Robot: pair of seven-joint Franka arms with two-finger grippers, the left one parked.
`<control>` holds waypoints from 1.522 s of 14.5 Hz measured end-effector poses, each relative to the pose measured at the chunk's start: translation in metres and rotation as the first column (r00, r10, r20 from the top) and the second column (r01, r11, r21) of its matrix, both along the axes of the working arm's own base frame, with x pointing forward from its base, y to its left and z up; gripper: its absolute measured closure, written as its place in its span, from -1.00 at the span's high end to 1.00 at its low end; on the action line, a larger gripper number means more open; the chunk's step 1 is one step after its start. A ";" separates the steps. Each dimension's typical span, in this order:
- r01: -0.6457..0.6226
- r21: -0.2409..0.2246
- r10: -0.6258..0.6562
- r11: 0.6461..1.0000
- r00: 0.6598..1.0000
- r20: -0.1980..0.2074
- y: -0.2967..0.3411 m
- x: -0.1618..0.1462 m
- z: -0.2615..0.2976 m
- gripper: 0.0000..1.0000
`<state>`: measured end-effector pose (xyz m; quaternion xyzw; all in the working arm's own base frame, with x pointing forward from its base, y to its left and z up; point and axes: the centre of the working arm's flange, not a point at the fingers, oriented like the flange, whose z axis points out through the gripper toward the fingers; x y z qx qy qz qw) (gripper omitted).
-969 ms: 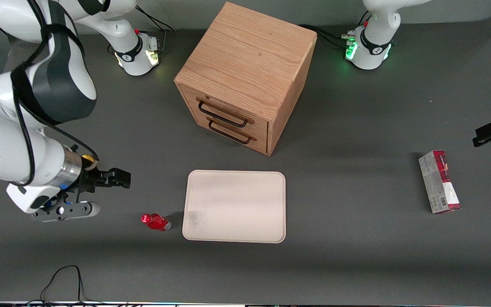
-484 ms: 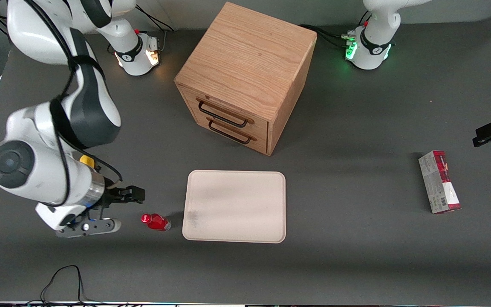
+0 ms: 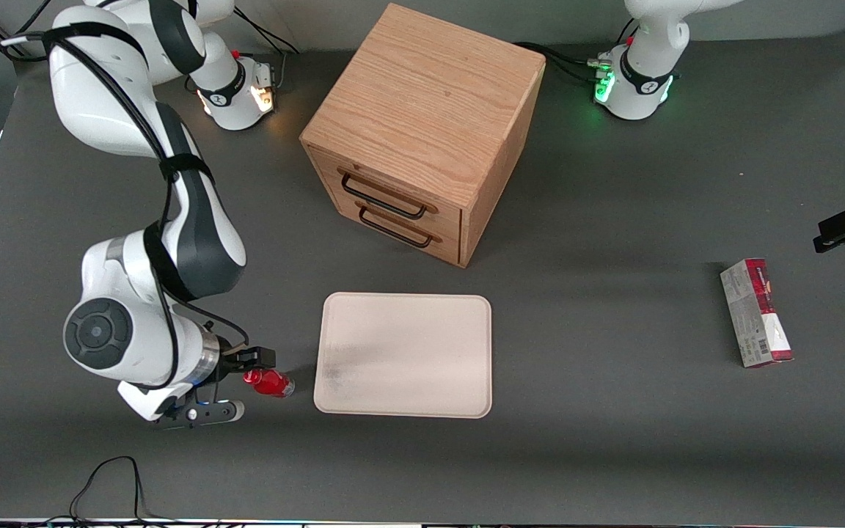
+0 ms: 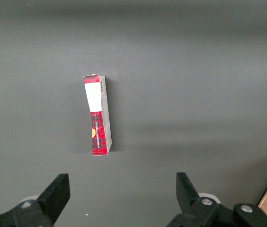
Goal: Place coke bottle on tray
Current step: 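Move the open right gripper down over the red Coca-Cola bottle, then close the right gripper around the red bottle's body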
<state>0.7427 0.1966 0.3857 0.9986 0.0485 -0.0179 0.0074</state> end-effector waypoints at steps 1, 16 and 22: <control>0.000 0.000 0.000 1.000 1.000 0.000 0.000 0.002 -0.009 1.00; 0.006 0.005 -0.006 1.000 1.000 0.026 -0.005 0.006 -0.082 0.99; 0.006 0.007 -0.006 1.000 0.999 0.035 -0.005 0.006 -0.073 0.14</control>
